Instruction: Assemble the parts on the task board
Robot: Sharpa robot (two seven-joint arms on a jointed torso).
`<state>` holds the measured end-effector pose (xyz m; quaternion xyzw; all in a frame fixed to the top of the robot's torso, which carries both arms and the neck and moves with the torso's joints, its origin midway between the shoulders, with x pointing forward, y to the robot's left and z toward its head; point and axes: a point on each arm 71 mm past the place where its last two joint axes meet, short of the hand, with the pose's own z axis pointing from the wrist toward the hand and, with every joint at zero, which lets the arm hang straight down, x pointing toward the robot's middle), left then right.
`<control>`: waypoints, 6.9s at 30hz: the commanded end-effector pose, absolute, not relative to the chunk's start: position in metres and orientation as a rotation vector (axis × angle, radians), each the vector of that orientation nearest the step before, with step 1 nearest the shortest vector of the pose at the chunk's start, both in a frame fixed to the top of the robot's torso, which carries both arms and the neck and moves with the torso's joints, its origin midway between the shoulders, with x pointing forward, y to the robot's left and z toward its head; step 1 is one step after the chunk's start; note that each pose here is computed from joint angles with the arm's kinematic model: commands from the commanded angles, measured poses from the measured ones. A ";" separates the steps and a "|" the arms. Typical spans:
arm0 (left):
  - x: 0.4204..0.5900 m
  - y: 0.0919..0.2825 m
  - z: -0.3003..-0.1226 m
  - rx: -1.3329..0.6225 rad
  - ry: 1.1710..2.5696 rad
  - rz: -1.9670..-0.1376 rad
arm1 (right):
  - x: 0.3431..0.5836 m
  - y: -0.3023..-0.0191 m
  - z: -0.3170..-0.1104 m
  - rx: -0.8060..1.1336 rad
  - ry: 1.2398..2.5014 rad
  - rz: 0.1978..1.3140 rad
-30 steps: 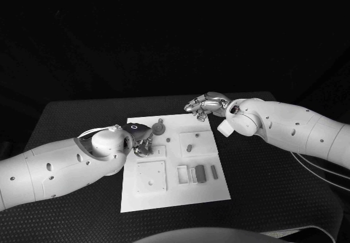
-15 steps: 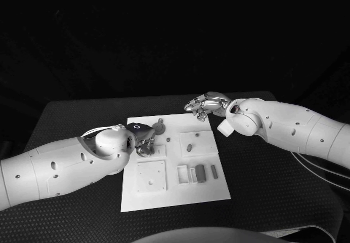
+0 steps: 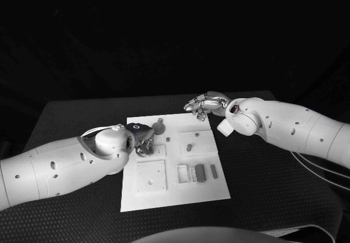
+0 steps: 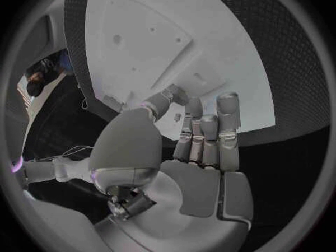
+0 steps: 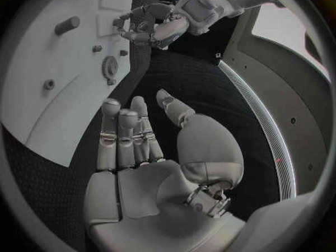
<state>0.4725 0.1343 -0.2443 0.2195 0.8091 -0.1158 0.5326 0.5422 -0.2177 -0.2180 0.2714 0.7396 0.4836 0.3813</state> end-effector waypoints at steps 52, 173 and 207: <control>0.471 0.121 -0.248 0.562 1.953 -0.263 | 0.541 -0.217 -0.218 0.684 1.891 1.249; 0.546 0.194 -0.221 0.034 1.949 -0.172 | 0.542 -0.218 -0.219 0.690 1.888 1.240; 0.555 0.177 -0.228 0.082 2.012 -0.126 | 0.543 -0.213 -0.220 0.688 1.890 1.248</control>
